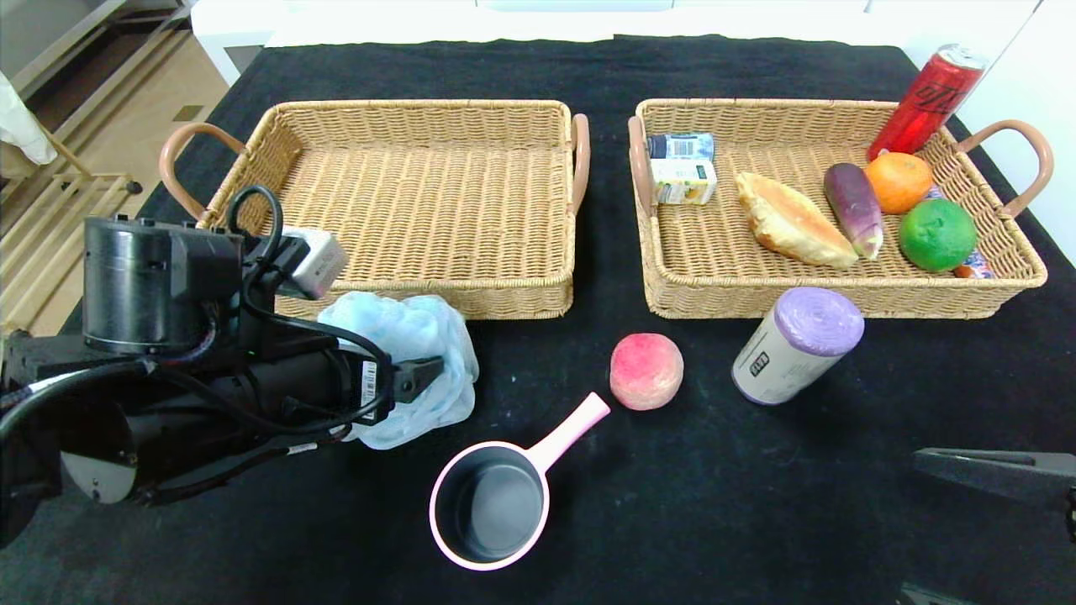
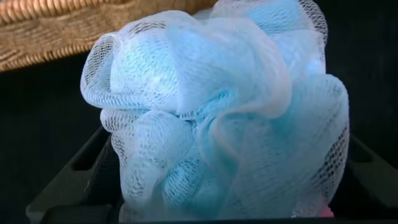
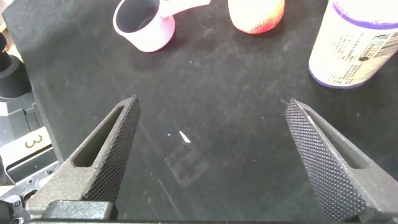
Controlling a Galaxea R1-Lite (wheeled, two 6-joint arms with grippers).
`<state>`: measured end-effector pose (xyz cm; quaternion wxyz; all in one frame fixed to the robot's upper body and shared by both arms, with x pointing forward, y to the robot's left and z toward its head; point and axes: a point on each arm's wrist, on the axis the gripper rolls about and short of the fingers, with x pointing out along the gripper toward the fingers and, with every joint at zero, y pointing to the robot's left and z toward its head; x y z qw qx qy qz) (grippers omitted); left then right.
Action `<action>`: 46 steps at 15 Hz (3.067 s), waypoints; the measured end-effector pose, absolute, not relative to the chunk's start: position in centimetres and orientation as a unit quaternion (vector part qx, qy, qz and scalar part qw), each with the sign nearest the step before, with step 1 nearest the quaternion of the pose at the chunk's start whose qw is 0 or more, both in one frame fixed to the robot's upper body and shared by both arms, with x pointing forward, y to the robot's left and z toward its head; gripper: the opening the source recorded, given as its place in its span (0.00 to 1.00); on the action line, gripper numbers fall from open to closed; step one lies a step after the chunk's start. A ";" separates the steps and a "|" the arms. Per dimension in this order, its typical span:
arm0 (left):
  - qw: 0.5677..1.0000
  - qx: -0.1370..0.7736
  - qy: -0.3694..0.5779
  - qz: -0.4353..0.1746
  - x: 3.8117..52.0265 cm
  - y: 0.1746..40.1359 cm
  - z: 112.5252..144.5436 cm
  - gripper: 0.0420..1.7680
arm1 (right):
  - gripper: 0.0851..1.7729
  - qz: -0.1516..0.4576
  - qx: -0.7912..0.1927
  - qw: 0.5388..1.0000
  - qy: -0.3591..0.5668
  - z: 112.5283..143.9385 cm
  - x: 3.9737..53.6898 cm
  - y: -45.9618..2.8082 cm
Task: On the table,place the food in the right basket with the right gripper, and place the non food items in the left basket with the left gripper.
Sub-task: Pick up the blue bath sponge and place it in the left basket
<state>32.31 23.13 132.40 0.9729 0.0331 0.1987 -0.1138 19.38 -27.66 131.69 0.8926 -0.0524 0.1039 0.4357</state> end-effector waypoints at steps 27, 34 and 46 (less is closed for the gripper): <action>0.976 0.033 0.187 -0.110 32.3 23.1 132.0 0.40 | 0.96 0.436 -0.053 0.892 0.105 131.6 19.4 -27.7; 0.975 0.031 0.158 -0.153 27.4 23.6 135.3 0.38 | 0.96 0.438 -0.053 0.892 0.102 131.6 19.2 -27.7; 0.985 0.021 0.065 -0.159 27.0 24.0 141.7 0.36 | 0.96 0.418 -0.049 0.903 0.085 132.3 19.1 -28.3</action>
